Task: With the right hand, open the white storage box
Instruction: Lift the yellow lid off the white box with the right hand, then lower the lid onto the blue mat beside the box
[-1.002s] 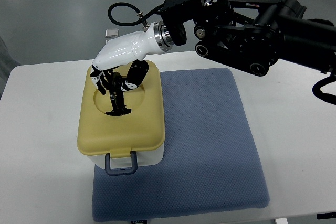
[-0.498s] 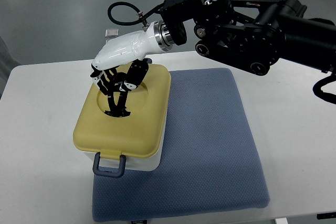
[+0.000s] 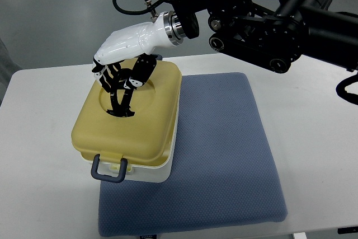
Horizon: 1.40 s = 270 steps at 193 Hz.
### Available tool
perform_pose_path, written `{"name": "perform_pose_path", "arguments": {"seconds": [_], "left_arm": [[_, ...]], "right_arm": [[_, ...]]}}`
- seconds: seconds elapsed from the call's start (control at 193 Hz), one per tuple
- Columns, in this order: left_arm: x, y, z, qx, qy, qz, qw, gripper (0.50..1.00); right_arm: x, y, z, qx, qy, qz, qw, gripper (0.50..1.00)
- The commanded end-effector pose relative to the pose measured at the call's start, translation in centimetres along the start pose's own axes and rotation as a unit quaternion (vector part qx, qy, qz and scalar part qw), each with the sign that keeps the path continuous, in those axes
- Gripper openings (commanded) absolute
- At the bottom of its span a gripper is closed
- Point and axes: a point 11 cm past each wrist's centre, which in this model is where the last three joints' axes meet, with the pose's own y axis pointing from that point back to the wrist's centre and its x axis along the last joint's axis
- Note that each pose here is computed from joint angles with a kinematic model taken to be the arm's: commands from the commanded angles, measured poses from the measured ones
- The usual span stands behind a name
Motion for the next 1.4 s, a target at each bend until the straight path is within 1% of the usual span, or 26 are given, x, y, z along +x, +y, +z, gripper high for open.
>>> {"name": "perform_pose_path", "arguments": {"seconds": [0.0,0.182,0.208,0.395,0.576,0.774,0.841,1.231,1.397], "left_arm": [[0.0,0.0,0.0,0.0,0.0,0.0,1.0,1.0],[0.0,0.0,0.0,0.0,0.0,0.0,1.0,1.0],[0.0,0.0,0.0,0.0,0.0,0.0,1.0,1.0],[0.0,0.0,0.0,0.0,0.0,0.001,1.0,1.0],[0.0,0.0,0.0,0.0,0.0,0.001,1.0,1.0],[0.0,0.0,0.0,0.0,0.0,0.0,1.0,1.0],[0.0,0.0,0.0,0.0,0.0,0.0,1.0,1.0],[0.0,0.0,0.0,0.0,0.0,0.001,1.0,1.0],[0.0,0.0,0.0,0.0,0.0,0.0,1.0,1.0]], "right_arm": [[1.1,1.2,0.8,-0.01,-0.009,0.022,1.0,0.5],[3.0,4.3,3.4,-0.041,-0.042,0.075,0.995,0.5],[3.2,5.2,4.0,-0.051,-0.047,0.083,0.994,0.5],[2.4,10.4,8.1,-0.112,-0.081,0.111,0.984,0.5],[-0.8,16.3,12.2,-0.183,-0.122,0.13,0.967,0.5],[-4.7,19.7,14.8,-0.231,-0.157,0.133,0.951,0.5],[-5.5,20.3,15.2,-0.24,-0.161,0.135,0.948,0.5],[-11.2,21.2,16.6,-0.267,-0.196,0.13,0.934,0.5],[-13.3,22.2,17.0,-0.281,-0.209,0.126,0.928,0.5]]}}
